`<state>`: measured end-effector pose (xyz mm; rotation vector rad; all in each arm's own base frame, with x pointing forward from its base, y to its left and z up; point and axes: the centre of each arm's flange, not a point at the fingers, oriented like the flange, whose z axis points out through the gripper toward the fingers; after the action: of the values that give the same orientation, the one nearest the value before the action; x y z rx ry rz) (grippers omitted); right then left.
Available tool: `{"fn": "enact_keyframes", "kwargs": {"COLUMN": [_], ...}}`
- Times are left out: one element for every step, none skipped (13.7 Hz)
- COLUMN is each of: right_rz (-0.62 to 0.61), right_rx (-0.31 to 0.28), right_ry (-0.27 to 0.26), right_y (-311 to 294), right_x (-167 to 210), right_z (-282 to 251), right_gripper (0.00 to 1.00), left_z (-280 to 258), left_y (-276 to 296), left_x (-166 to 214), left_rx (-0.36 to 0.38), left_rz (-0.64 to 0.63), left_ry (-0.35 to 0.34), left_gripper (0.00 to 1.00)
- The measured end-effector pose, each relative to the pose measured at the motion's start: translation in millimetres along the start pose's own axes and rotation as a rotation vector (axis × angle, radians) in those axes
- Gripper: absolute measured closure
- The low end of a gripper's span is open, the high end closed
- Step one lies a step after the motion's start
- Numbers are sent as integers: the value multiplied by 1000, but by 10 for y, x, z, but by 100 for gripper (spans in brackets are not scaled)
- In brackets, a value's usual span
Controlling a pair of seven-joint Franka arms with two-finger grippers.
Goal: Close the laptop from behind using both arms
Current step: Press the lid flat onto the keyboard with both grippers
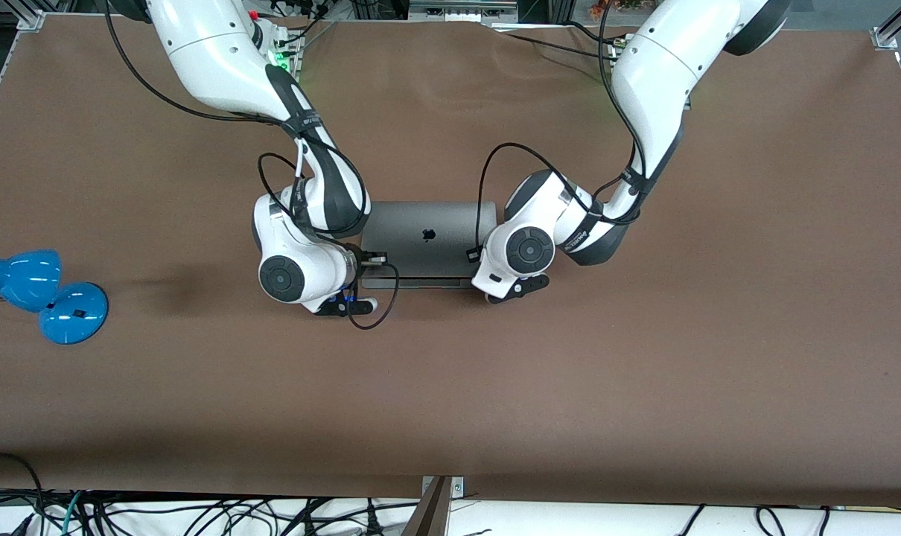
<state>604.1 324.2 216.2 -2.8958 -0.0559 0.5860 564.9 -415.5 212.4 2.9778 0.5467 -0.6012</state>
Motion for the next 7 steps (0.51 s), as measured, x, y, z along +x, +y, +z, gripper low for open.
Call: {"fn": "enact_keyframes", "kwargs": {"right_rz": [-4,-12,-20,-24,-26,-26,-28], "right_rx": [0,-1,-1,-1,-2,-2,-3], "right_ry": [5,8,13,18,23,24,25], "right_y": [5,12,21,30,38,44,48], "right_x": [19,36,56,76,94,105,115], "right_z": [26,51,79,105,132,153,170], "right_gripper": [99,99,99,99,99,99,99], "left_z": [34,73,112,142,165,183,205], "left_y": [7,13,16,18,21,23,22], "left_x": [5,9,17,28,38,50,63], "left_rx": [3,10,15,17,15,13,12], "left_rz": [2,4,3,2,0,-1,-3], "left_ry": [5,11,15,19,21,24,24], "left_gripper": [99,99,99,99,99,99,99]}}
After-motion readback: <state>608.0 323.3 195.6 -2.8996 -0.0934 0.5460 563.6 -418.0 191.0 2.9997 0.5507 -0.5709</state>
